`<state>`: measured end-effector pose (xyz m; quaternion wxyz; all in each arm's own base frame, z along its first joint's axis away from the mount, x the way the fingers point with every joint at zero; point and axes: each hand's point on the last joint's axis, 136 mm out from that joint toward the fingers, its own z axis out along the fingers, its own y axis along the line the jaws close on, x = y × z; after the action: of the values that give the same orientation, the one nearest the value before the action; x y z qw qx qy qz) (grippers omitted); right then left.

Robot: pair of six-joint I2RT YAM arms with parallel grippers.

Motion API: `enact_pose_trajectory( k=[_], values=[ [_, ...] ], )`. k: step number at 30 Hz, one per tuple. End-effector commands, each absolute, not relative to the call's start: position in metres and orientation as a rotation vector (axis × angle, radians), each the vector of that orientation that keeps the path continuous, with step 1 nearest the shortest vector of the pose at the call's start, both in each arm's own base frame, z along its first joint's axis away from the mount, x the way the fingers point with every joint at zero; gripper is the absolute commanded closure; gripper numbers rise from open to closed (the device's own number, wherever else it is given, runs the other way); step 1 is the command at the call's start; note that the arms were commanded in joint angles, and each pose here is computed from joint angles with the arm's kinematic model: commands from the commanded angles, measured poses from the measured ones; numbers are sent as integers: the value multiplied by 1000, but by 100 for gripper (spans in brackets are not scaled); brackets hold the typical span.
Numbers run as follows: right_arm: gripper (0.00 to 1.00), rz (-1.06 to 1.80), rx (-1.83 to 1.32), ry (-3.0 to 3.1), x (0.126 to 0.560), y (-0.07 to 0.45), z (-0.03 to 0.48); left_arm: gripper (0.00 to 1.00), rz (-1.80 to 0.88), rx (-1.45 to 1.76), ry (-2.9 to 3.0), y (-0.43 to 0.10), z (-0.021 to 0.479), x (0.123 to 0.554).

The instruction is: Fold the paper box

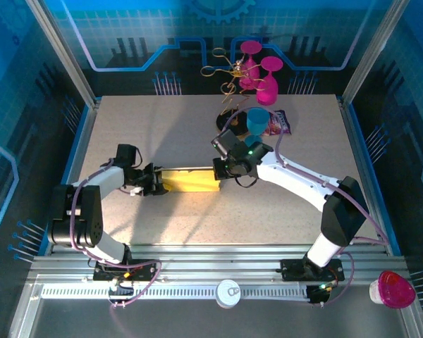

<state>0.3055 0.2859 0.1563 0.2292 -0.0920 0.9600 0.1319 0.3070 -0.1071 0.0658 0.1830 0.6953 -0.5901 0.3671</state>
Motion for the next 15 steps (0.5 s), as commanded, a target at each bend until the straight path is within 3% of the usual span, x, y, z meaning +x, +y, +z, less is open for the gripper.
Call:
enact_pose_trajectory(
  k=[1,10,13,15],
  values=[
    [100,326,-236,2677,292,283,152,65,1018,1983,-1634,-104,65,304],
    [100,268,-233,2677,286,290,140,68,1011,1986,-1617,-105,63,305],
    [100,223,-231,2675,291,286,134,58,1019,1979,-1620,-105,63,305],
    [100,206,-224,2667,296,284,134,45,1032,1980,-1636,-102,65,306]
  ],
)
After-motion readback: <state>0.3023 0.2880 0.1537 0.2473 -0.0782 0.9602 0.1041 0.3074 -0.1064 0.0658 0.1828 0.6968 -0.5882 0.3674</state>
